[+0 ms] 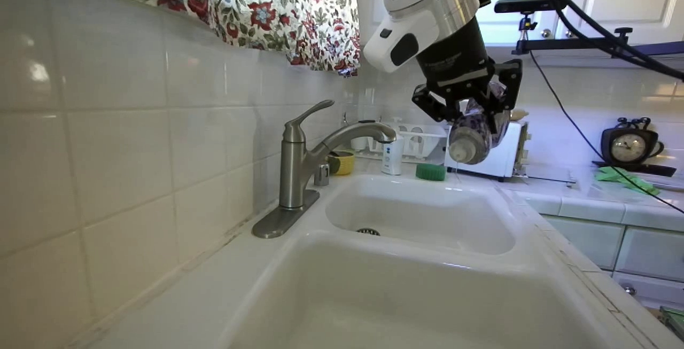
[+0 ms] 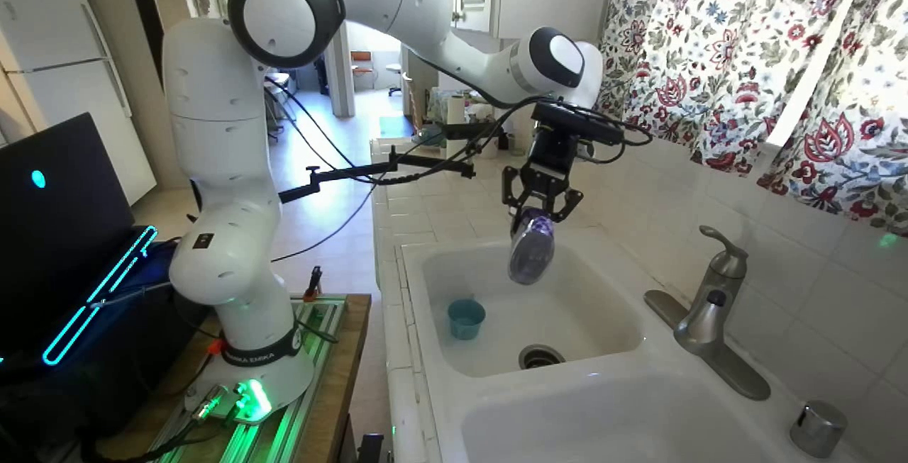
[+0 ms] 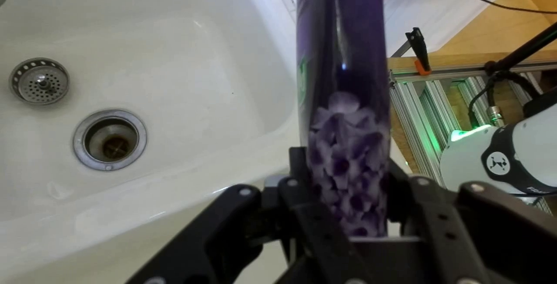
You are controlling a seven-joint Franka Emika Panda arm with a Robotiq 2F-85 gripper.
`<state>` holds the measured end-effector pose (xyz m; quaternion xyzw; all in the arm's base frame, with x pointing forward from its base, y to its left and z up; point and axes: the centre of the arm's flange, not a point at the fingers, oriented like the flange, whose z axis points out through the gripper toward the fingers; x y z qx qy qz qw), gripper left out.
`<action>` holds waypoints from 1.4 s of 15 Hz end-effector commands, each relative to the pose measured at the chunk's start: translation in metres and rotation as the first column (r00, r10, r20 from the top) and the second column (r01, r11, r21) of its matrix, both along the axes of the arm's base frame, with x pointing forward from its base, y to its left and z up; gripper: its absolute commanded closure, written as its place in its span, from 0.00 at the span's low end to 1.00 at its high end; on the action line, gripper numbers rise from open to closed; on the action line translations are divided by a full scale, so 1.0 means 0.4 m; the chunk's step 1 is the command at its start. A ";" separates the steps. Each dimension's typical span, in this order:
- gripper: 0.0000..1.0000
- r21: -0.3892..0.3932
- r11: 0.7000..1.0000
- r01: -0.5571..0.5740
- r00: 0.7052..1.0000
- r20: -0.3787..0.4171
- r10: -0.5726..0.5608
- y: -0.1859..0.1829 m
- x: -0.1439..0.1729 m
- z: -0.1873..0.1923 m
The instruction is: Pour the soap into the sink
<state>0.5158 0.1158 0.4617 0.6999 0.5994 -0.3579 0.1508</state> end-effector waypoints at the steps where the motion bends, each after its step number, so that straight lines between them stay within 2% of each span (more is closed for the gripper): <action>1: 0.85 -0.013 1.000 -0.001 1.000 0.001 0.001 0.010 0.018 0.020; 5: 0.85 0.037 0.998 0.048 0.998 0.040 -0.050 0.000 0.006 0.028; 7: 0.85 0.087 0.991 0.099 0.992 0.071 -0.106 -0.003 -0.002 0.028; 9: 0.85 0.161 0.972 0.170 0.978 0.095 -0.187 -0.005 -0.011 0.019; 14: 0.85 0.317 0.904 0.286 0.917 0.182 -0.354 -0.005 -0.007 0.012; 21: 0.85 0.438 0.843 0.312 0.818 0.327 -0.473 0.003 -0.006 -0.022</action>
